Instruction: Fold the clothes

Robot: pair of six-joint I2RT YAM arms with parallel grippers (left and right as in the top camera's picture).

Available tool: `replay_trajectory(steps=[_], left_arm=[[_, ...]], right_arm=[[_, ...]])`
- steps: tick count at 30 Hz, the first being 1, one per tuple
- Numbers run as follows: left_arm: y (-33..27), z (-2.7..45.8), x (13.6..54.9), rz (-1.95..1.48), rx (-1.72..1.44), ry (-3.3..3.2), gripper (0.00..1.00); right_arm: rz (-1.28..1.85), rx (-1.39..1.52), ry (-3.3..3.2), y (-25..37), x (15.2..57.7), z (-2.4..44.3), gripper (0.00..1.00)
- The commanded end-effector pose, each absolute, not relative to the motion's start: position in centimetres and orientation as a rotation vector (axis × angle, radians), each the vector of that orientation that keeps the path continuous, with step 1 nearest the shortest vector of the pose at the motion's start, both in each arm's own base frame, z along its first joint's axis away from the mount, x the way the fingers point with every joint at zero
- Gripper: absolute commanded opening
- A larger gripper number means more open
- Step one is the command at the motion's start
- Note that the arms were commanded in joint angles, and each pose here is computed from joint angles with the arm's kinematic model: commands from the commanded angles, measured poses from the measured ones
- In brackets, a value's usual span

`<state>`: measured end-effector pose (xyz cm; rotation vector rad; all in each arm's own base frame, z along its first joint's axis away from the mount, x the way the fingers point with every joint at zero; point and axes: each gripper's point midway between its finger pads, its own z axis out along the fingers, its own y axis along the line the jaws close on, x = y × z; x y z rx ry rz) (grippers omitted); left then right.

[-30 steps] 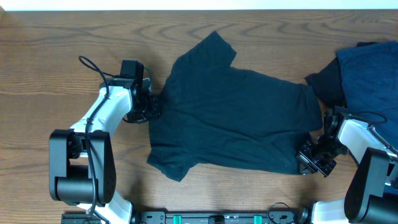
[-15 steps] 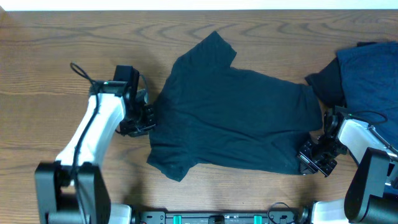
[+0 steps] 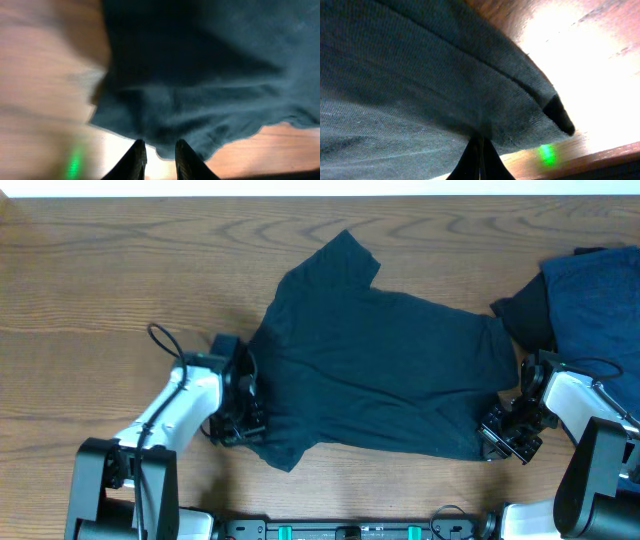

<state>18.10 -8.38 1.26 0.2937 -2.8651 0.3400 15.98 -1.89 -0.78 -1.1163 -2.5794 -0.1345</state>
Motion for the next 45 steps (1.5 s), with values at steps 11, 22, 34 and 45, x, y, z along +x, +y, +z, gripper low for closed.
replay_trajectory(steps=[11, 22, 34, 45], left_arm=[[-9.4, -1.2, 14.7, 0.376, 0.353, -2.782, 0.23], [-8.6, -0.7, 11.3, 0.306, 0.369, -2.669, 0.23], [-9.4, 3.2, 14.7, 0.436, 0.338, -2.872, 0.23], [-12.1, 10.5, 26.8, 0.798, 0.116, -3.369, 0.23]], right_arm=[[0.073, -1.268, -2.514, -5.2, 14.4, -1.4, 0.01], [0.065, -1.383, -2.451, -6.7, 13.8, -1.4, 0.01], [0.065, -1.385, -2.455, -6.8, 13.8, -1.4, 0.01], [0.063, -1.388, -2.463, -6.8, 14.0, -1.5, 0.01]])
